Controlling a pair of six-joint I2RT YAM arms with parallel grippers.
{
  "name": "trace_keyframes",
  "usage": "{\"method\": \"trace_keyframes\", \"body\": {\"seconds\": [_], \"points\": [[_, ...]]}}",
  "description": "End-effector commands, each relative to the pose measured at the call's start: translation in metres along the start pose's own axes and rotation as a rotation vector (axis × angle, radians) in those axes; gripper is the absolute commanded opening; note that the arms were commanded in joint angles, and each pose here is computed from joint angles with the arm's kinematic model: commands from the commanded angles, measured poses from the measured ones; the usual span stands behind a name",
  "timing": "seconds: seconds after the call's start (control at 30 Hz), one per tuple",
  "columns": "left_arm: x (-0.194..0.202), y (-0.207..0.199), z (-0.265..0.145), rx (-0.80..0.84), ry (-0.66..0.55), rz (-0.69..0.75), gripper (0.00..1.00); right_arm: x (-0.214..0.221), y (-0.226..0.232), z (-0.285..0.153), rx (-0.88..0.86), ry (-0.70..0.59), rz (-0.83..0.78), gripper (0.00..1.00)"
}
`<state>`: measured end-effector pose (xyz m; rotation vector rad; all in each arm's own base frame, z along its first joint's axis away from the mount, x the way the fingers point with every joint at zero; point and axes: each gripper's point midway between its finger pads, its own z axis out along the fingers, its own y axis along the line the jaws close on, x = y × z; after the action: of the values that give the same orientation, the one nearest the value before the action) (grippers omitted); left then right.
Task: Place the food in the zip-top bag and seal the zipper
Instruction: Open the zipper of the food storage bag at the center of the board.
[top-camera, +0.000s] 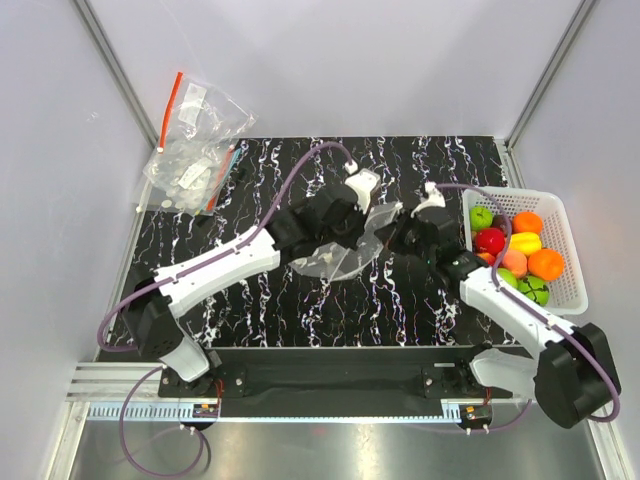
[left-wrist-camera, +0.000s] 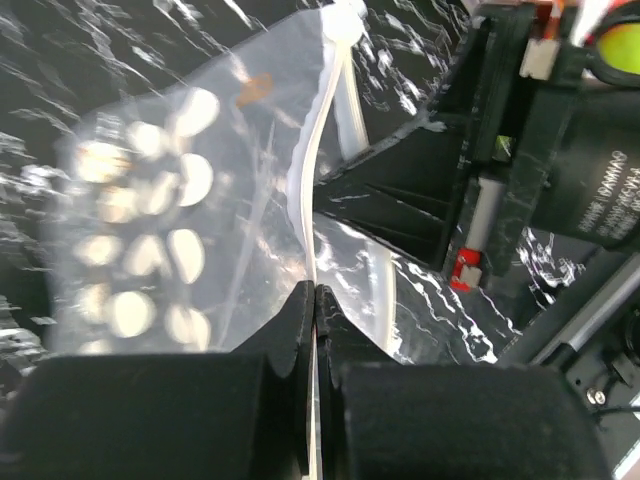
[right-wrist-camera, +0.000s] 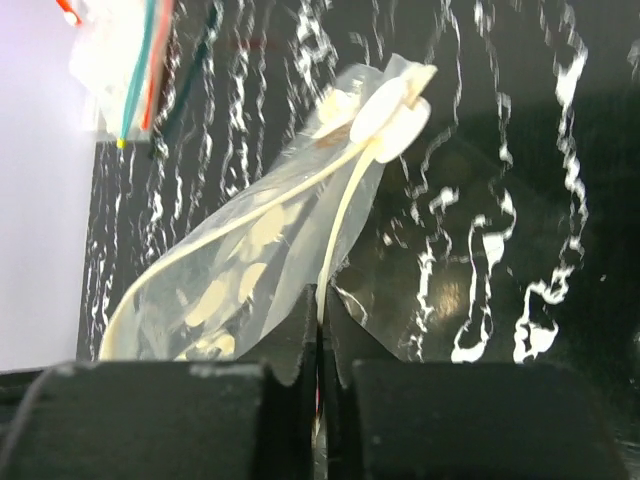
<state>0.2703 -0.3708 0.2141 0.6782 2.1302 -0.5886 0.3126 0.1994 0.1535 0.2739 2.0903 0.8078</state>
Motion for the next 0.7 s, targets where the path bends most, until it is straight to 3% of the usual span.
{"method": "trace_keyframes", "body": {"seconds": [0.0, 0.17, 0.3, 0.33, 0.43, 0.53, 0.67], "points": [[-0.047, 0.022, -0.039, -0.135, -0.078, 0.067, 0.00, -0.028, 0.015, -0.019, 0.076, -0.035, -0.057, 0.00], [-0.060, 0.041, -0.063, -0.244, -0.065, 0.097, 0.07, -0.049, 0.053, -0.030, 0.061, -0.022, -0.087, 0.00], [-0.064, 0.039, -0.066, -0.237, -0.071, 0.110, 0.33, -0.055, 0.077, -0.036, 0.022, -0.007, -0.091, 0.00], [-0.064, 0.038, -0.066, -0.234, -0.073, 0.111, 0.44, -0.054, 0.082, -0.037, 0.013, -0.003, -0.095, 0.00], [-0.063, 0.038, -0.066, -0.227, -0.086, 0.116, 0.55, -0.055, 0.089, -0.039, 0.001, -0.001, -0.098, 0.00], [-0.063, 0.035, -0.065, -0.213, -0.100, 0.113, 0.61, -0.052, 0.090, -0.039, -0.002, 0.009, -0.098, 0.00], [-0.063, 0.039, -0.061, -0.232, -0.101, 0.114, 0.62, -0.051, 0.093, -0.041, -0.014, 0.007, -0.093, 0.00]]}}
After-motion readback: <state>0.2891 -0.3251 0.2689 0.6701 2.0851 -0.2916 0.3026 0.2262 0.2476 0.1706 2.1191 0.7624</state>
